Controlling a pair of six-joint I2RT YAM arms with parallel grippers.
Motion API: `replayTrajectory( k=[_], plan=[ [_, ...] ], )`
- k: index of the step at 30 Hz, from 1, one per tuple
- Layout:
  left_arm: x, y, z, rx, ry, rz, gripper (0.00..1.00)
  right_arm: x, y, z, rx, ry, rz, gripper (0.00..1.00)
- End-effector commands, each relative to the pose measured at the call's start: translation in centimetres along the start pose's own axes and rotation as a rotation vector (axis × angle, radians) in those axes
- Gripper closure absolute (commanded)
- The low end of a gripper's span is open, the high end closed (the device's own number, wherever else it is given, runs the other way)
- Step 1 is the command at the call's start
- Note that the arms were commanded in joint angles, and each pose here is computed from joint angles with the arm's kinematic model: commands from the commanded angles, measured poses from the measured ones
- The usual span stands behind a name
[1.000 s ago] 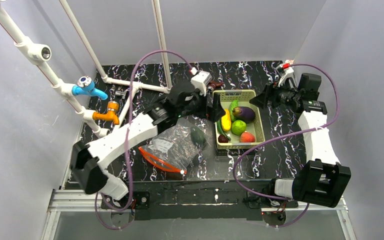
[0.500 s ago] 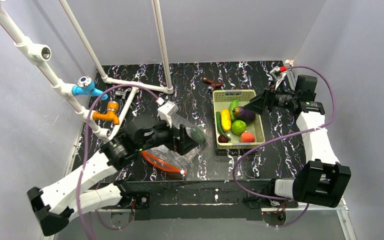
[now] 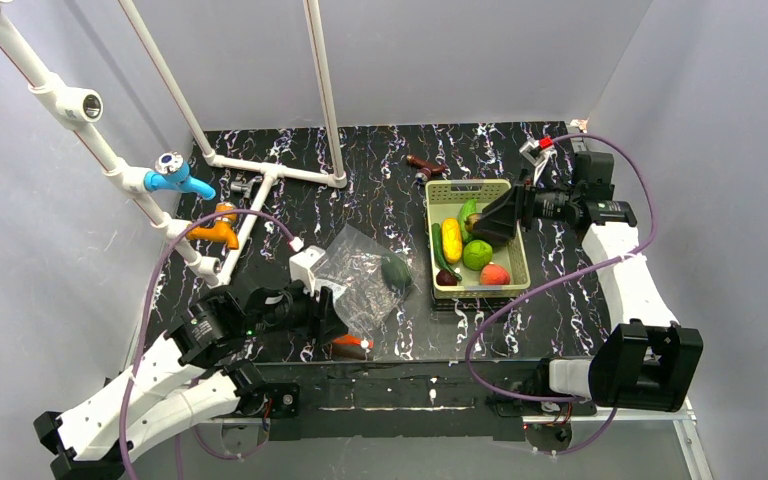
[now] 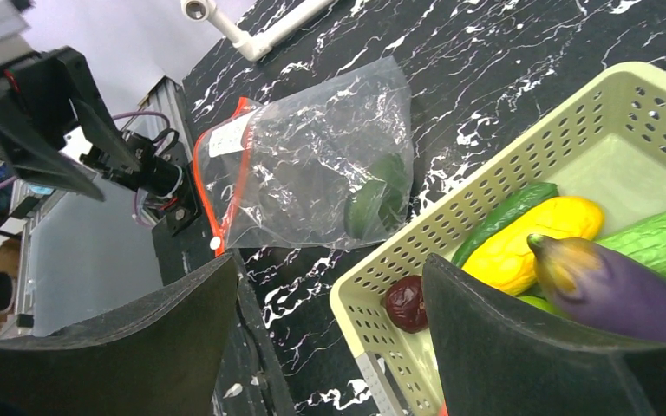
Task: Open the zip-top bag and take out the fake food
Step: Pick up the fake vegetable from the zipper food storage bag.
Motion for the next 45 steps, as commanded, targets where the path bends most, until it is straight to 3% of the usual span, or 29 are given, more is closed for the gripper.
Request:
replayTrajectory(
  k=[1, 9, 10, 14, 19, 25, 26, 28, 36, 43, 45],
  plan=[
    [-4.2, -0.3, 2.1, 0.103, -0.092, 0.149, 0.61, 0.0, 0.5, 0.7, 0.033, 0.005, 0.017, 0.16],
    [-7.4, 0.3, 4.8, 0.243, -0.243, 0.19, 0.91, -0.5, 1.8, 1.9, 0.083, 0.033, 0.062, 0.16],
    [-7.8, 0.6, 5.1, 0.26, -0.258, 0.196, 1.0, -0.6, 1.9, 2.1, 0.09, 0.041, 0.071, 0.16],
    [-8.3, 2.8, 7.3, 0.363, -0.319, 0.159, 1.0, -0.9, 2.5, 2.8, 0.115, 0.056, 0.096, 0.16],
    [-8.0, 5.6, 10.0, 0.434, -0.327, 0.027, 0.88, -1.1, 2.9, 3.3, 0.133, 0.051, 0.107, 0.16],
    [-4.9, 8.3, 11.6, 0.388, -0.287, -0.258, 0.74, -1.7, 3.8, 4.1, 0.166, 0.048, 0.132, 0.16],
    [-4.1, 8.5, 11.7, 0.377, -0.273, -0.306, 0.69, -2.4, 4.0, 0.8, -0.035, 0.031, 0.171, 0.16],
    [-2.6, 8.6, 11.5, 0.343, -0.264, -0.406, 0.56, -2.3, 4.4, 2.9, 0.091, 0.042, 0.165, 0.16],
    [0.4, 8.4, 9.8, 0.212, -0.257, -0.577, 0.04, -3.2, 5.6, 3.4, 0.099, 0.048, 0.212, 0.16],
    [2.0, 8.8, 8.7, 0.154, -0.205, -0.615, 0.02, -4.3, 7.1, 3.7, 0.082, 0.04, 0.279, 0.16],
    [2.4, 9.0, 8.5, 0.164, -0.161, -0.601, 0.02, -4.4, 7.7, 2.3, 0.089, -0.222, 0.287, 0.16]
  ],
)
Point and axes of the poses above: each gripper's point midway between its finger pads, its own y axis out along the fingers, its own z axis along the line the jaws close on, x = y × z, the point moved 1 cm from there along -y, back along the fingers
